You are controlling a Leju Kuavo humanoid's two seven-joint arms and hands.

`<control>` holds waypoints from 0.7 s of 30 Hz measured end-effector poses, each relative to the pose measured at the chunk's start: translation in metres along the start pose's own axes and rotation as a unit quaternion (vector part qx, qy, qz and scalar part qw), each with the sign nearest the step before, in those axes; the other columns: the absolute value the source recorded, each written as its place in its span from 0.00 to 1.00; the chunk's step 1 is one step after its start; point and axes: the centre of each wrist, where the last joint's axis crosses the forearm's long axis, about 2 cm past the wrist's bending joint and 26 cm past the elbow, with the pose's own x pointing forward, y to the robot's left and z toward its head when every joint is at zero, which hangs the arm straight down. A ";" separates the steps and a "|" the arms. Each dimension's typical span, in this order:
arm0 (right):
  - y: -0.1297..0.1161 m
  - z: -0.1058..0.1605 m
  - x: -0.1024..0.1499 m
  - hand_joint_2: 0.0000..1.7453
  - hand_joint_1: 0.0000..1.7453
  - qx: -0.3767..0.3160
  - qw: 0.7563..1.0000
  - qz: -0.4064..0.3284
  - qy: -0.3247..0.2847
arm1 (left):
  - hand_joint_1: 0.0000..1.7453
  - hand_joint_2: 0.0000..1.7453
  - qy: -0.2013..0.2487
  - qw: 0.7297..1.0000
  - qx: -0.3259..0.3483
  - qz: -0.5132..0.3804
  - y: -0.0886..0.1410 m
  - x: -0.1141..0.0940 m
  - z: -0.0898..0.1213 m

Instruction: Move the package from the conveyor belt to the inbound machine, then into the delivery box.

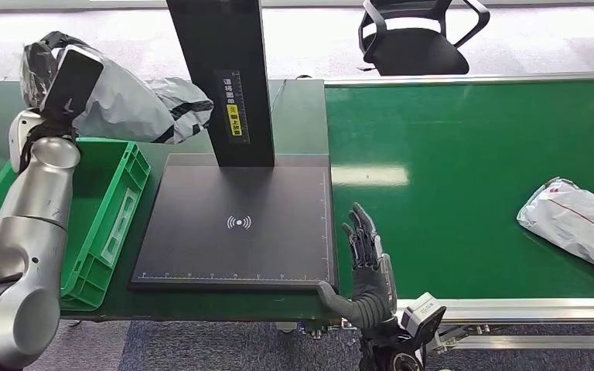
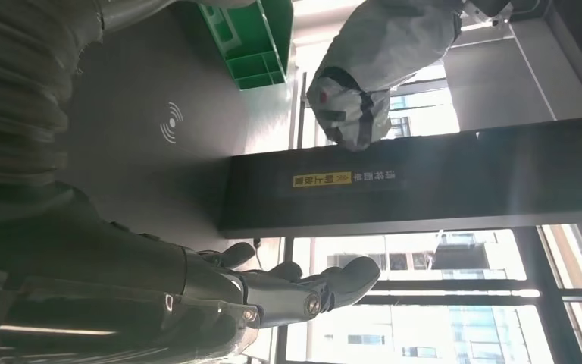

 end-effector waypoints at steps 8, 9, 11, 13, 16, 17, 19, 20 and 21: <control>-0.002 0.001 0.004 1.00 0.00 -0.005 1.000 0.007 -0.005 | 1.00 1.00 -0.010 0.999 0.047 0.003 0.026 0.001 -0.009; -0.002 0.002 0.004 1.00 0.00 -0.005 1.000 0.007 -0.005 | 1.00 1.00 -0.010 0.999 0.050 0.003 0.027 0.001 -0.009; -0.003 0.002 0.004 1.00 0.00 -0.007 1.000 0.008 -0.005 | 1.00 1.00 -0.010 0.999 0.053 0.004 0.028 0.000 -0.010; -0.003 0.002 0.004 1.00 0.00 -0.008 1.000 0.009 -0.005 | 1.00 1.00 -0.009 0.998 0.055 0.004 0.029 0.000 -0.010; -0.004 0.002 0.005 1.00 0.00 -0.010 1.000 0.009 -0.006 | 1.00 1.00 -0.009 0.998 0.056 0.004 0.030 -0.001 -0.009; -0.004 0.002 0.005 1.00 0.00 -0.011 1.000 0.009 -0.006 | 1.00 1.00 -0.009 0.998 0.056 0.003 0.030 -0.001 -0.009; -0.004 0.002 0.005 1.00 0.00 -0.012 1.000 0.009 -0.006 | 1.00 1.00 -0.010 0.998 0.057 0.003 0.031 -0.001 -0.009; -0.004 0.002 0.005 1.00 0.00 -0.012 1.000 0.009 -0.006 | 1.00 1.00 -0.010 0.998 0.057 0.003 0.031 -0.001 -0.009; -0.004 0.002 0.005 1.00 0.00 -0.013 1.000 0.009 -0.006 | 1.00 1.00 -0.010 0.998 0.057 0.003 0.031 -0.001 -0.009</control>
